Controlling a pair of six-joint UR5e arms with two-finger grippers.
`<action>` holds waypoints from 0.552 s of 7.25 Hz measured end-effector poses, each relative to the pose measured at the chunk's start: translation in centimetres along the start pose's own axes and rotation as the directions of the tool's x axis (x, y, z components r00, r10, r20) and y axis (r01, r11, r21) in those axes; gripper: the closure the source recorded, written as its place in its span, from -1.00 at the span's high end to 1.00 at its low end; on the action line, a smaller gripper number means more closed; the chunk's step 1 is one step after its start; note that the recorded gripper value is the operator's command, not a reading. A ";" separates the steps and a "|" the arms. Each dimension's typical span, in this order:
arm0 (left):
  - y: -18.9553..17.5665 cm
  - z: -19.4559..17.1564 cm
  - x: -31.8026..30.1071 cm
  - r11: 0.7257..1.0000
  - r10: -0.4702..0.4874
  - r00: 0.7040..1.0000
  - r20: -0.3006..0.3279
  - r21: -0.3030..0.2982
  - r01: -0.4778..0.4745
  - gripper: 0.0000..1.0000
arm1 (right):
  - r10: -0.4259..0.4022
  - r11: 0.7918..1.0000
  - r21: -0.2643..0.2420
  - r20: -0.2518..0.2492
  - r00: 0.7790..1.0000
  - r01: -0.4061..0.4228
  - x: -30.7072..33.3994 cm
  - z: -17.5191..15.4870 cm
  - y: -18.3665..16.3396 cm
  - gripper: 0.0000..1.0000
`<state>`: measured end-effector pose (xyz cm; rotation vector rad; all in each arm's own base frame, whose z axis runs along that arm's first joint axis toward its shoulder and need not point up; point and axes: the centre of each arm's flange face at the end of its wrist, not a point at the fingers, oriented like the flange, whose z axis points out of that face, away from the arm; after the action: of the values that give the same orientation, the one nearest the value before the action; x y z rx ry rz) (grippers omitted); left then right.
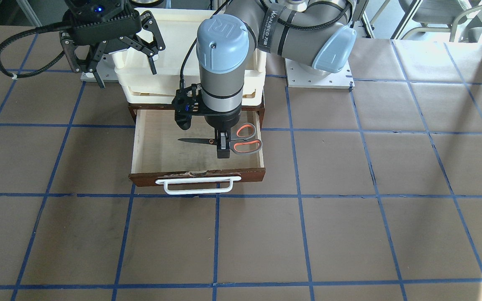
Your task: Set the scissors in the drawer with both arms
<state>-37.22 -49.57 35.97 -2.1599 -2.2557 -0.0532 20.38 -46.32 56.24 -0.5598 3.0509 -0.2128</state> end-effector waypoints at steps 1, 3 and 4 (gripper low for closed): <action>-0.4 0.9 0.6 1.000 0.007 1.000 -0.004 -0.002 -0.007 -1.00 | 0.085 0.996 0.001 -0.002 0.996 -0.085 0.0 0.0 0.0 1.00; -0.5 2.9 1.4 1.000 0.006 1.000 0.005 0.005 -0.006 -1.00 | 0.235 0.972 0.001 -0.055 0.970 -0.235 0.6 0.1 0.1 1.00; -0.5 3.6 1.7 1.000 0.005 1.000 0.004 0.010 -0.005 -1.00 | 0.261 0.965 0.000 -0.091 0.961 -0.262 1.0 0.1 0.2 1.00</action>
<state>-37.75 -47.80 32.41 -2.1625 -2.2482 -0.0380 19.35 -46.46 56.12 -0.1453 3.1718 -0.2165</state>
